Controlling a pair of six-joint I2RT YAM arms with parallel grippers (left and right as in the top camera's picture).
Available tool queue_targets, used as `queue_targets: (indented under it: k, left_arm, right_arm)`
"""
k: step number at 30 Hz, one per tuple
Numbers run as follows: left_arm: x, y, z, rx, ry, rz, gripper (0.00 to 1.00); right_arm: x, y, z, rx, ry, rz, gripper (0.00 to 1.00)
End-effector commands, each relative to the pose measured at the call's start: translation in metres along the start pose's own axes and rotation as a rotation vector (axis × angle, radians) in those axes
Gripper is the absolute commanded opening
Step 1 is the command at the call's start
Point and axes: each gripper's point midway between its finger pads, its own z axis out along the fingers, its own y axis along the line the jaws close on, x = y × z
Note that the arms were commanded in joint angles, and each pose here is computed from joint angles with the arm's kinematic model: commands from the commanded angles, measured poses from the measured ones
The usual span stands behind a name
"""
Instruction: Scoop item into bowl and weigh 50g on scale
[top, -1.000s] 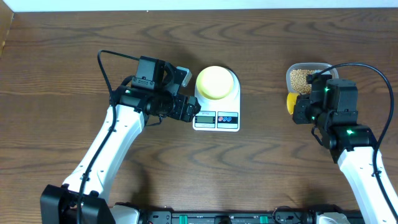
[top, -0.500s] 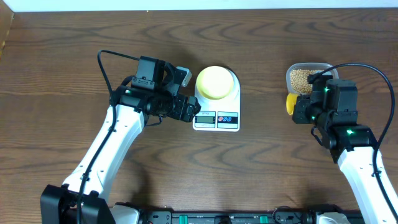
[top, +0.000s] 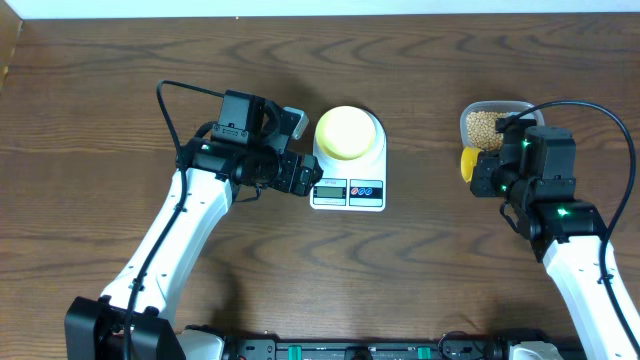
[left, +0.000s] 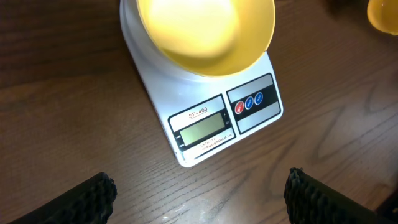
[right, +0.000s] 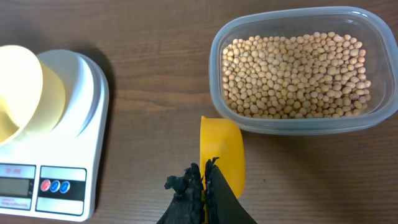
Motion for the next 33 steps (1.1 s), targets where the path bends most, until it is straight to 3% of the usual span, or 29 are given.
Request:
queue_targets:
  k: [1,18,33]
  left_arm:
    - [0.002,0.0,0.0,0.007,0.002,0.012,0.89]
    - [0.002,0.0,0.0,0.007,0.002,0.012,0.89]
    - [0.002,0.0,0.0,0.007,0.002,0.012,0.89]
  right_arm:
    - [-0.009,-0.004,-0.003,0.011,-0.026,0.088,0.01]
    - [-0.015,-0.026,-0.004,0.137,-0.063,0.118,0.01]
    - [-0.029,-0.022,-0.005,0.118,-0.116,0.115,0.01]
